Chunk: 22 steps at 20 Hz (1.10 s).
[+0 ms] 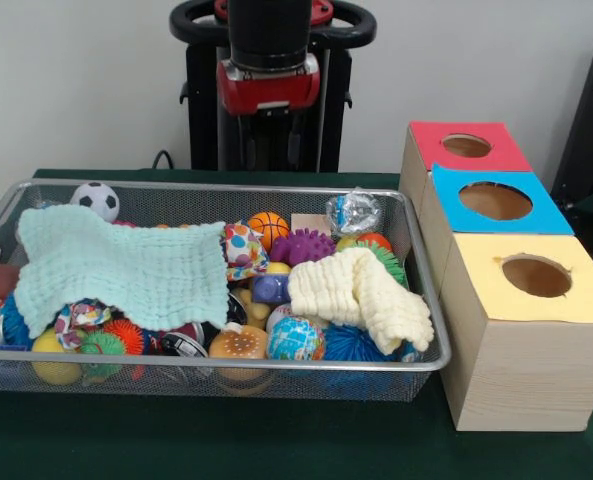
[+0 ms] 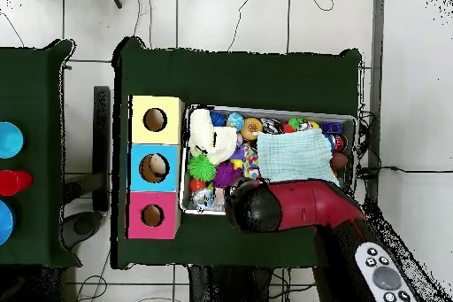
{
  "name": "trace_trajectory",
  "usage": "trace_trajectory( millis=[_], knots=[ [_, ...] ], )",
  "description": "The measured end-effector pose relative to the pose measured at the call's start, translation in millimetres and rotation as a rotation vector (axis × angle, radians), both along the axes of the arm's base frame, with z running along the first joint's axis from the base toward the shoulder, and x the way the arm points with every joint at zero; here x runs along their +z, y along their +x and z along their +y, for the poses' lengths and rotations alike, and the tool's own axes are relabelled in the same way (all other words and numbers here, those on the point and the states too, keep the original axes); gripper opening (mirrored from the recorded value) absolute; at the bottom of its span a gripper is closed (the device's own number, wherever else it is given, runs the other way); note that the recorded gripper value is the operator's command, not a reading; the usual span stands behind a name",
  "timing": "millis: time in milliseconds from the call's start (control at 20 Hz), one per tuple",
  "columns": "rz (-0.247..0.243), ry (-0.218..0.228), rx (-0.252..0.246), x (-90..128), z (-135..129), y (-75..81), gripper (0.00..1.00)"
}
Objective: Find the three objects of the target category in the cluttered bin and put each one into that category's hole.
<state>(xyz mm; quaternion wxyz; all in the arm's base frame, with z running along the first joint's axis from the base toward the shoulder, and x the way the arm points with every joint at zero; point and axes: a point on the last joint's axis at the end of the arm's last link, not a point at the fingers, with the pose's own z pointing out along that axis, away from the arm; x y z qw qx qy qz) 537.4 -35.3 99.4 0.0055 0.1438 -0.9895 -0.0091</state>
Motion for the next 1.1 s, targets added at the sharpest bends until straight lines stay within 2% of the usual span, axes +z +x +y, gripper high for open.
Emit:
trace_trajectory(
  millis=[400,1100],
  knots=[
    [-0.004,0.002,0.030,-29,-6,14.4,1.00],
    [-0.019,-0.025,0.039,-37,-34,8.8,1.00]
  ],
)
